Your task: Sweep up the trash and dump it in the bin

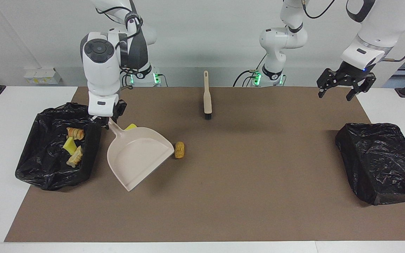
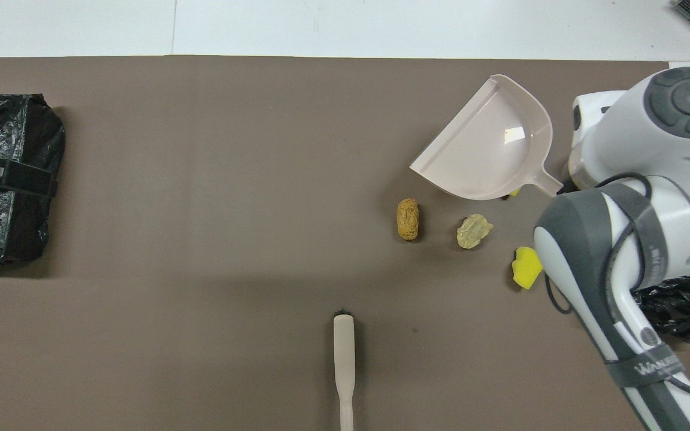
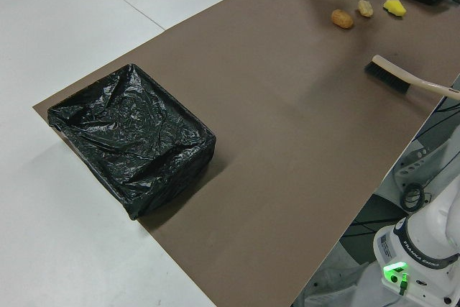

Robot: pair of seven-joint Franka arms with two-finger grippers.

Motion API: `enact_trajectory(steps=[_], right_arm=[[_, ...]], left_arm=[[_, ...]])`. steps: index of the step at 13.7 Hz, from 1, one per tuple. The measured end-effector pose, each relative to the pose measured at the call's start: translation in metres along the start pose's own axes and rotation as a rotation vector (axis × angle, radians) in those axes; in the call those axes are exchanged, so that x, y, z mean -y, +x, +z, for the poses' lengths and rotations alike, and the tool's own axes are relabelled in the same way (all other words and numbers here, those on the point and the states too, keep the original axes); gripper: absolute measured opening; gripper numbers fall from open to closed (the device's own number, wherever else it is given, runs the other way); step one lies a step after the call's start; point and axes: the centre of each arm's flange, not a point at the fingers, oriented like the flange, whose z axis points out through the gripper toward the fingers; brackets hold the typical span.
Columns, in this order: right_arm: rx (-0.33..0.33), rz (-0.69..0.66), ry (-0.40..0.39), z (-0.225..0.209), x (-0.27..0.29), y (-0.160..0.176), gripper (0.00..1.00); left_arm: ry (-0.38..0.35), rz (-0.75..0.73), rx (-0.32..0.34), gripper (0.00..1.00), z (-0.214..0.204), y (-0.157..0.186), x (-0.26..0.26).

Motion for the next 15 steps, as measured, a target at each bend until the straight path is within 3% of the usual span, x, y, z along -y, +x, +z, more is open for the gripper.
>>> enact_trajectory(steps=[9,15], right_arm=[[-0.037,0.566,0.199,0.008,0.157,0.098,0.32],[-0.023,0.675,0.205,0.042,0.224,0.162,0.32]], left_arm=[[-0.001,0.0,0.012,1.0,-0.003,-0.004,-0.001],[-0.001,-0.002,0.011,1.0,-0.003,-0.005,0.0]])
